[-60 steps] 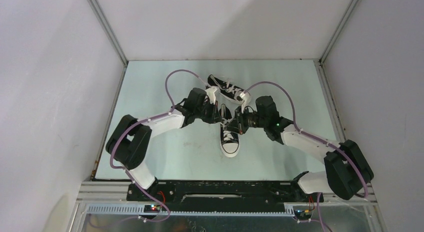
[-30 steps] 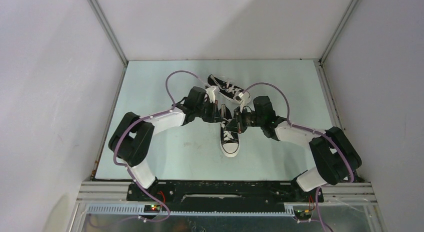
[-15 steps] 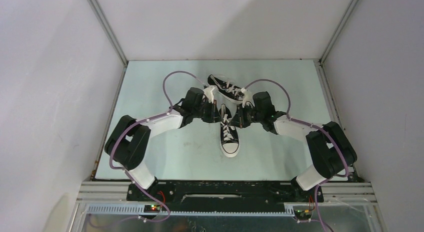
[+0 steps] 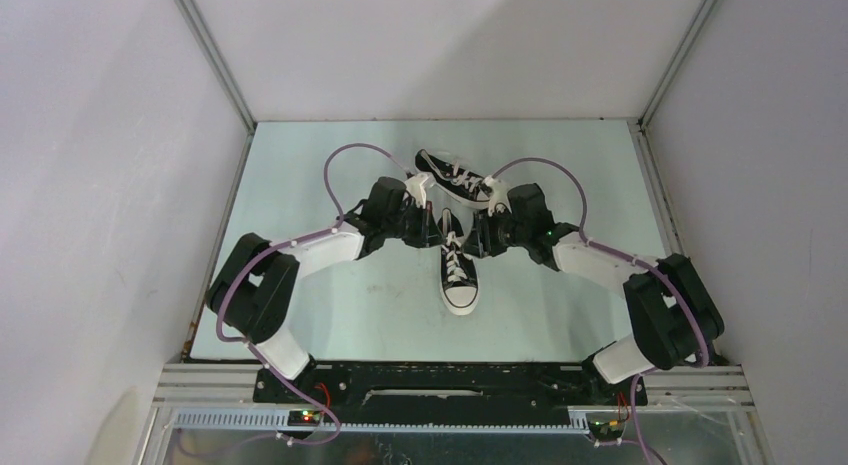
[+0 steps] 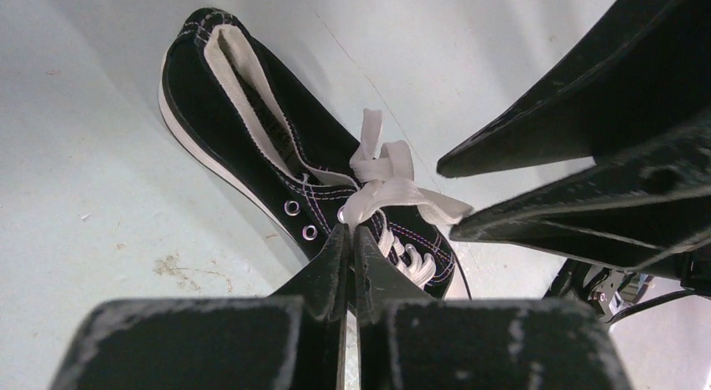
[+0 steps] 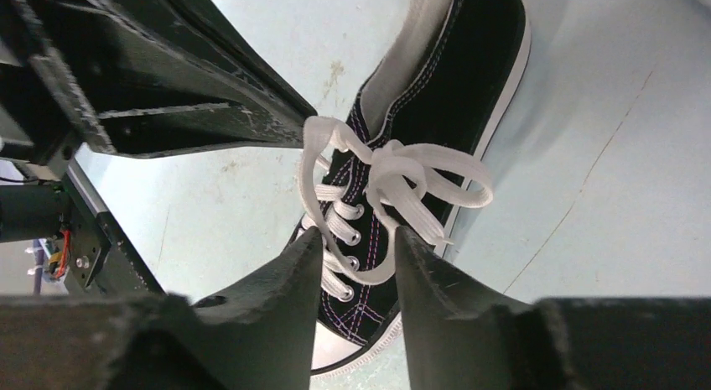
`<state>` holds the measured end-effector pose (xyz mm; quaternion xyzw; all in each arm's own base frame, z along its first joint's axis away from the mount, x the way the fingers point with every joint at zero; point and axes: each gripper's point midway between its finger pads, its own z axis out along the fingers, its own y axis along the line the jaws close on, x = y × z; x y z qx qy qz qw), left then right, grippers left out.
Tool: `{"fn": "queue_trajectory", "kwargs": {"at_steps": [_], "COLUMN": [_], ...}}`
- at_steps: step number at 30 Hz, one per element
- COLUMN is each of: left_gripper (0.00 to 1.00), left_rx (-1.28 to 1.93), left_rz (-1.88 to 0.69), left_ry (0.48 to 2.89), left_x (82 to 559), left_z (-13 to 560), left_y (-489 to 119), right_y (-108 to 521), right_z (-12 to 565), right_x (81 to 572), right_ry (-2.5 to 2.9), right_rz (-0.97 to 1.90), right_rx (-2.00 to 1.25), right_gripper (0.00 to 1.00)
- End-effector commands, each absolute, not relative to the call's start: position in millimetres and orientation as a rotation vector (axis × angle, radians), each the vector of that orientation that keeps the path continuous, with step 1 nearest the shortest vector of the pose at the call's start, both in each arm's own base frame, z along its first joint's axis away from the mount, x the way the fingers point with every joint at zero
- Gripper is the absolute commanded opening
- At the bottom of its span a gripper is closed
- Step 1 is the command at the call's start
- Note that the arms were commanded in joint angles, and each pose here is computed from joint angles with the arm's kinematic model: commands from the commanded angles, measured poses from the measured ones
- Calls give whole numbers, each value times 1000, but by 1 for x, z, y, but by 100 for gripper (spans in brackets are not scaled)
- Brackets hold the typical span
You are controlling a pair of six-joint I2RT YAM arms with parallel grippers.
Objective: Tie the shoes
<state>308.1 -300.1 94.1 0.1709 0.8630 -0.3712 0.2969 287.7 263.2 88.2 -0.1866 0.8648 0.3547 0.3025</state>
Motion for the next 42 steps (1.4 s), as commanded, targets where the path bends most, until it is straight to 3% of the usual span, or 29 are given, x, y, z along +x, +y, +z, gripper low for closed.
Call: {"fn": "queue_trajectory", "kwargs": {"at_steps": [1,5,9,16,30,36,42], "left_gripper": [4,4,4,4,4,4,4], "left_rx": [474,473,472,474,473,475,474], "left_rz": [-1021,-1017,-1013,-1014,-1015,-1018,-1017], "left_ry": [2186,2186,2189,2190,2195,2199,2201], "left_x": [315,315,315,315,315,315,316], "left_z": [125,125,124,124,124,123,123], "left_y": [-304,-303,-302,-303,-303,-304,-304], "right_y": [270,272,277,283,293,296,302], "right_z": [127,143,151,143,113,109,111], "right_x": [301,302,305,310,300,299,290], "right_ry": [2159,2093,2061,2096,2187,2201,2205], "right_rz": [900,820,754,691,702,719,787], "right_rx": [-519,-538,-546,-561,-623,-629,-653], "right_gripper": [43,61,67,53,40,22,29]}}
